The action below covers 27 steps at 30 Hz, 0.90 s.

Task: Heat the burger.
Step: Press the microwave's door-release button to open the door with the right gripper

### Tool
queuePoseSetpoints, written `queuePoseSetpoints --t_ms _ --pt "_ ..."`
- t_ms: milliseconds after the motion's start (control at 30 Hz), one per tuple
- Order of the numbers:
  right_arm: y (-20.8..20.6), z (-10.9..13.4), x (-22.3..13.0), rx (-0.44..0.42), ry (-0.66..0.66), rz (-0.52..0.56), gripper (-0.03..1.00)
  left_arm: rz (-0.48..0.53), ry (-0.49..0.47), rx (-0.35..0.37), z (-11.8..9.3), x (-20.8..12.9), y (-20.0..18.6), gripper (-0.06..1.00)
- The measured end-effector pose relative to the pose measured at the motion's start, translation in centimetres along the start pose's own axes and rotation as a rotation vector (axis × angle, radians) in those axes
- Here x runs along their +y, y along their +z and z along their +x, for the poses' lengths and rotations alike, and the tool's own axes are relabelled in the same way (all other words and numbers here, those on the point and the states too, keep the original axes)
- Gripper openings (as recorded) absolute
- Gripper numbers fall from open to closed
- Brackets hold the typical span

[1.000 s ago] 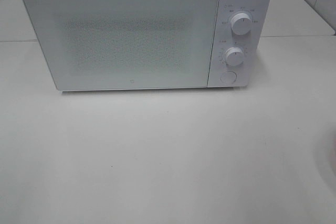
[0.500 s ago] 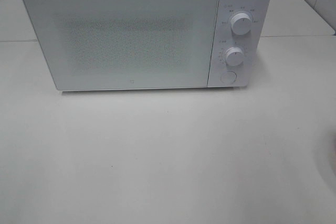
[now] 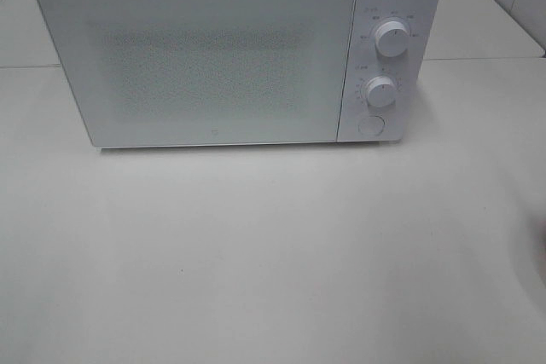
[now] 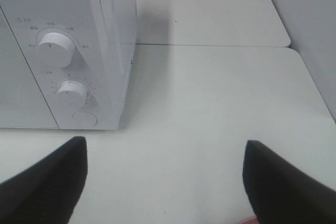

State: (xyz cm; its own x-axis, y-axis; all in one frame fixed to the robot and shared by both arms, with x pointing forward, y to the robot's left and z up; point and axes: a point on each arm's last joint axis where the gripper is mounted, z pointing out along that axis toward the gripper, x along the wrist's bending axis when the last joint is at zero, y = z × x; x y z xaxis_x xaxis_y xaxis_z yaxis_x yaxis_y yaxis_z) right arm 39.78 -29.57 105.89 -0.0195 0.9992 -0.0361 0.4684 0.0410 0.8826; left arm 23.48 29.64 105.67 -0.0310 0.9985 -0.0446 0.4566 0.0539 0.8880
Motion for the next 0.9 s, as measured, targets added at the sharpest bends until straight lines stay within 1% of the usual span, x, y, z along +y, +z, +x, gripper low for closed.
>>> queuePoseSetpoints --t_ms 33,67,133,167,233,267,300,333,533,700,767,800,833,900 --pt "0.4 0.0 -0.1 0.0 -0.01 -0.008 0.74 0.0 0.0 0.0 0.0 0.0 0.0 0.98" --pt "1.0 0.1 -0.2 0.004 -0.025 -0.043 0.74 0.0 0.0 0.0 0.0 0.0 0.0 0.98" --pt "1.3 0.1 -0.5 0.007 -0.033 -0.06 0.74 0.0 0.0 0.0 0.0 0.0 0.0 0.98" --pt "1.9 0.3 -1.0 0.016 -0.043 -0.094 0.74 0.0 0.0 0.0 0.0 0.0 0.0 0.98" --pt "2.1 0.3 -1.3 0.021 -0.049 -0.11 0.74 0.0 0.0 0.0 0.0 0.0 0.0 0.98" --pt "2.5 0.5 -1.8 0.035 -0.052 -0.159 0.74 0.0 0.0 0.0 0.0 0.0 0.0 0.98" --pt "2.5 0.5 -1.8 0.035 -0.052 -0.159 0.74 0.0 0.0 0.0 0.0 0.0 0.0 0.98" --pt "2.8 0.7 -2.2 0.048 -0.055 -0.208 0.74 0.0 0.0 0.0 0.0 0.0 0.0 0.98" --pt "3.8 1.0 -3.1 0.078 -0.038 -0.285 0.74 0.0 0.0 0.0 0.0 0.0 0.0 0.98" --pt "4.7 1.1 -3.3 0.087 -0.027 -0.28 0.74 0.0 0.0 0.0 0.0 0.0 0.0 0.98" --pt "5.7 1.3 -3.8 0.097 -0.027 -0.244 0.74 0.0 0.0 0.0 0.0 0.0 0.0 0.98" --pt "5.7 1.3 -3.8 0.097 -0.027 -0.244 0.74 0.0 0.0 0.0 0.0 0.0 0.0 0.98" --pt "6.3 1.8 -4.2 0.117 -0.026 -0.212 0.74 0.0 0.0 0.0 0.0 0.0 0.0 0.98" --pt "6.5 2.2 -4.3 0.132 -0.027 -0.203 0.74 0.0 0.0 0.0 0.0 0.0 0.0 0.98"
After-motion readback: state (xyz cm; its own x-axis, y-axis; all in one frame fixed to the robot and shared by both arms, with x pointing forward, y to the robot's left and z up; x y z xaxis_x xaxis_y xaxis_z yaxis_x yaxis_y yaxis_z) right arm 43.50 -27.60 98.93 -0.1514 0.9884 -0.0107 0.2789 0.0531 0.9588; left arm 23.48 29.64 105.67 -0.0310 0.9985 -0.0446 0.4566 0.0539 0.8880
